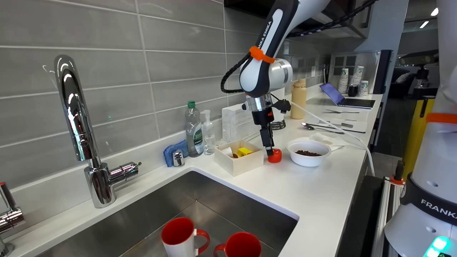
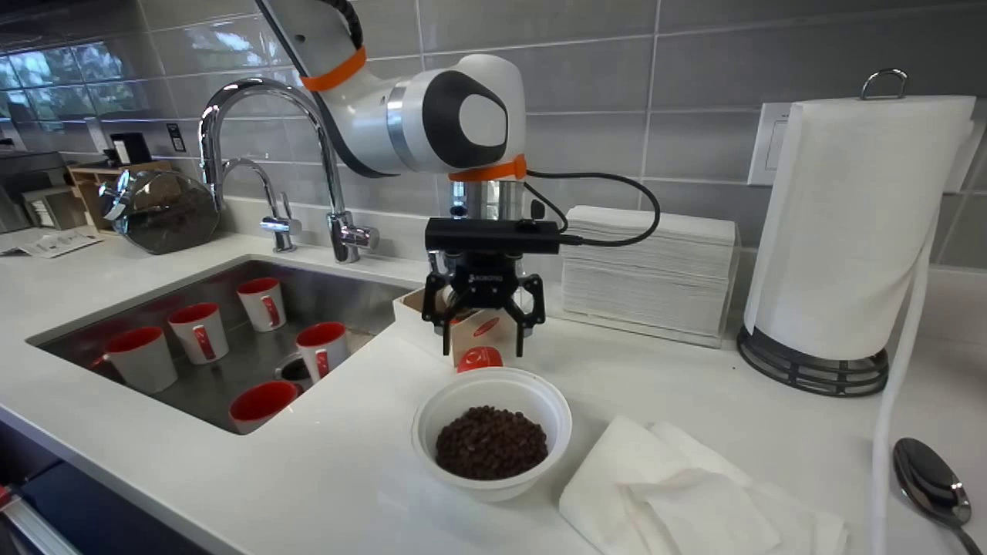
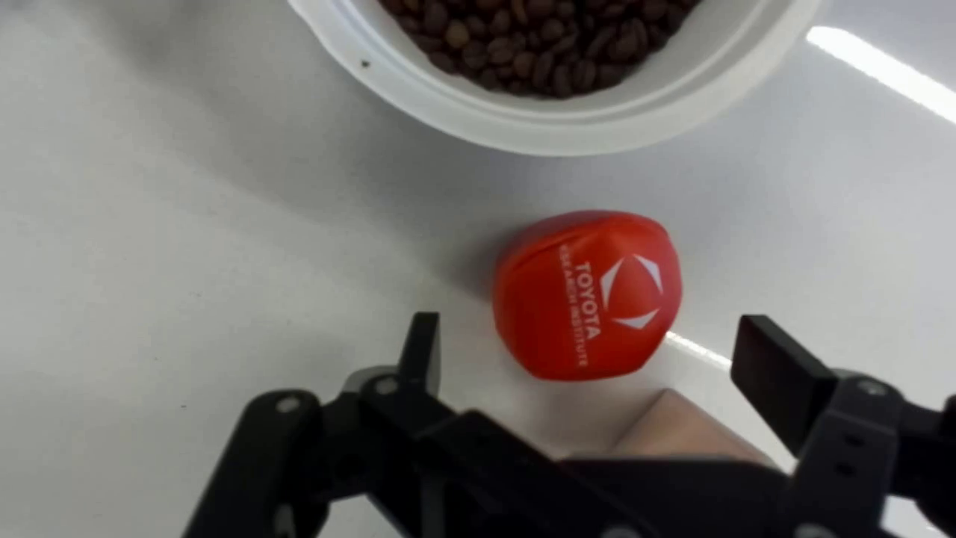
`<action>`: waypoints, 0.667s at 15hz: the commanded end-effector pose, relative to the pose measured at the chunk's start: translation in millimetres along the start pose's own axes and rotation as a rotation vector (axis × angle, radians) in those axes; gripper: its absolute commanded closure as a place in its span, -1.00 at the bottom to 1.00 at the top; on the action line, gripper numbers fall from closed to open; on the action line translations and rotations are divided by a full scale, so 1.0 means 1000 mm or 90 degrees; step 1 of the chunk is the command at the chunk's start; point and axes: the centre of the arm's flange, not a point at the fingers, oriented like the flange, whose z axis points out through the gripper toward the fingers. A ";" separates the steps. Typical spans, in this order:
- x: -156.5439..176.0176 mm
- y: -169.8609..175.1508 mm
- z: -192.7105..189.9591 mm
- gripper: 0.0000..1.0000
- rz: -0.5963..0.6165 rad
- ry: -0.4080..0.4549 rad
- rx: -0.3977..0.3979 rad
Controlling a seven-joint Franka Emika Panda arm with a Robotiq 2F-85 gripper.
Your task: Put the orange item in the box
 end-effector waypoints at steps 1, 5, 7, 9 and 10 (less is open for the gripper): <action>0.006 0.006 0.006 -0.50 -0.002 -0.010 -0.008; 0.007 0.004 0.010 0.08 -0.010 -0.016 -0.009; 0.008 0.004 0.009 0.39 -0.015 -0.020 -0.008; 0.008 0.005 0.006 0.71 -0.016 -0.032 -0.006; 0.008 0.006 0.004 0.84 -0.014 -0.039 -0.005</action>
